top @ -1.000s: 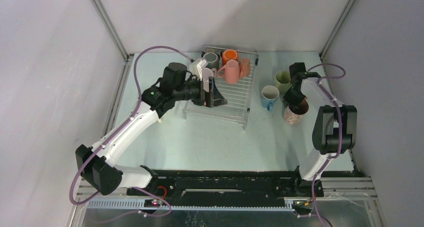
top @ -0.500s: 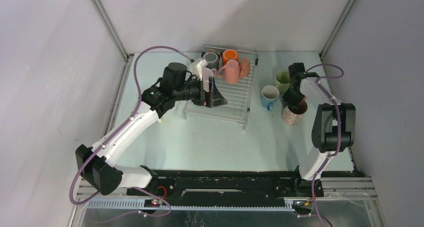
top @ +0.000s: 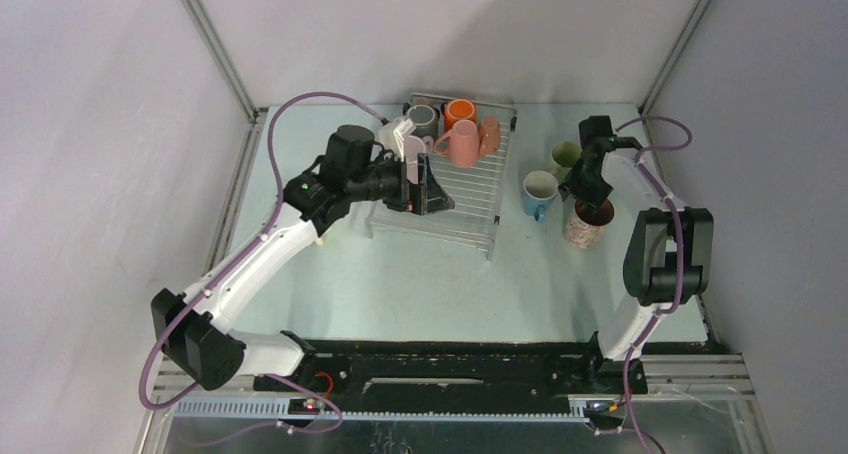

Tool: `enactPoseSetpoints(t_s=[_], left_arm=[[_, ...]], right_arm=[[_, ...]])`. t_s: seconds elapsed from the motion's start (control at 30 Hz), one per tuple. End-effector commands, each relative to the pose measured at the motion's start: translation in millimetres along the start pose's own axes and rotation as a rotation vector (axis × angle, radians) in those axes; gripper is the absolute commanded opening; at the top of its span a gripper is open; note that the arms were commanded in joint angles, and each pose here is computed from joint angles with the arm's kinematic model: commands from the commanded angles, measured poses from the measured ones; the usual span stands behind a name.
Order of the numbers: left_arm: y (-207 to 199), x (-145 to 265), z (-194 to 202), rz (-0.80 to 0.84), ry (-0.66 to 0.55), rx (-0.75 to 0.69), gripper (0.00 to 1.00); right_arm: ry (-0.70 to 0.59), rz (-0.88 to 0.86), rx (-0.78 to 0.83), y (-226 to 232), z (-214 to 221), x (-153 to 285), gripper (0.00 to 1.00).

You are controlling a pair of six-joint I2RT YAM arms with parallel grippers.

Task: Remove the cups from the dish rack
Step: Place the cup at the center of the board.

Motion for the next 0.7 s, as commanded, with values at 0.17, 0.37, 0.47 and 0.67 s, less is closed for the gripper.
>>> enactPoseSetpoints(t_s=[0.17, 0.37, 0.47, 0.67], left_arm=[[-10.0, 8.0, -31.4, -0.027, -0.087, -0.068, 1.0], [5.5, 10.2, -41.7, -0.14, -0.13, -0.074, 1.0], [19.0, 11.6, -50.7, -0.232, -0.166, -0.073, 1.0], [56.3, 11.0, -71.8, -0.452, -0.189, -0.104, 1.0]], right_arm=[[-0.098, -0.002, 0.019, -3.3, -9.3, 42.8, 0.66], [-0.143, -0.015, 0.029, -13.2, -6.5, 67.2, 0.75], [-0.178, -0.051, 0.047, -12.7, -6.0, 84.6, 0.82], [-0.253, -0.196, 0.123, 13.2, -0.9, 124.5, 1.0]])
Point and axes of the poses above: each gripper's point midway between its finger pads, its own x axis back along the fingers, its own y axis along the line the jaws close on, z = x × y, the point moved 2 cm from there along x, back along the fingers, and after that the axes turned 1 degree about -x, right-handed, at the moved point
